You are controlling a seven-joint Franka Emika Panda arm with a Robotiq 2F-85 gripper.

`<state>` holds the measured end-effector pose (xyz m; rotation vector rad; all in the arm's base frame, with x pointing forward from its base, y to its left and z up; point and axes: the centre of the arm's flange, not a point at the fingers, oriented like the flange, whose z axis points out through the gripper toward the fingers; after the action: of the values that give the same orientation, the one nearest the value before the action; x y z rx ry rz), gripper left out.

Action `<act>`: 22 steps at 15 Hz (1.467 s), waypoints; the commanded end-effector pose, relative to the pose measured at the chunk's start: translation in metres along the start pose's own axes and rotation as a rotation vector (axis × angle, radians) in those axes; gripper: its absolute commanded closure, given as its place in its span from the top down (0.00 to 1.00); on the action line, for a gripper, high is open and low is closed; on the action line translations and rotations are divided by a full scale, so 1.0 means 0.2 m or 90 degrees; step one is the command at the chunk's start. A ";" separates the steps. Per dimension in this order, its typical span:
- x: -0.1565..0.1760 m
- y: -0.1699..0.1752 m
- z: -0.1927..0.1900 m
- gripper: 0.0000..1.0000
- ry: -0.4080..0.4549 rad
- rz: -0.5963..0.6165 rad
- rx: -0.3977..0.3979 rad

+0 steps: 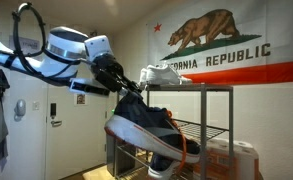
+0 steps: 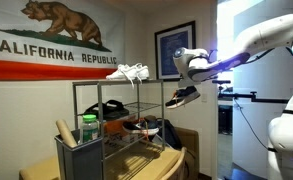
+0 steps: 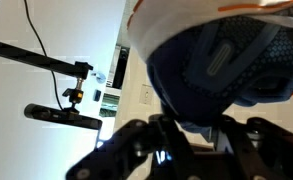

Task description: Remove the black sneaker from the second shelf and put it on the third shelf

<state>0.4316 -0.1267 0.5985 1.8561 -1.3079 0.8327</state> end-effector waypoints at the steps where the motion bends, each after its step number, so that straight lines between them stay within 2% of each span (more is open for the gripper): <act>1: -0.10 0.07 0.01 0.11 -0.015 -0.039 -0.008; 7: -0.30 -0.05 0.10 0.11 -0.023 -0.053 0.000; 9: -0.34 -0.10 0.11 0.08 -0.028 -0.056 0.017; 16: -0.49 -0.33 0.15 0.09 -0.035 -0.060 0.066; 22: -0.59 -0.50 0.22 0.09 -0.036 -0.021 0.097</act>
<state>0.4802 -0.0811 0.4588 2.0480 -1.2448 0.8112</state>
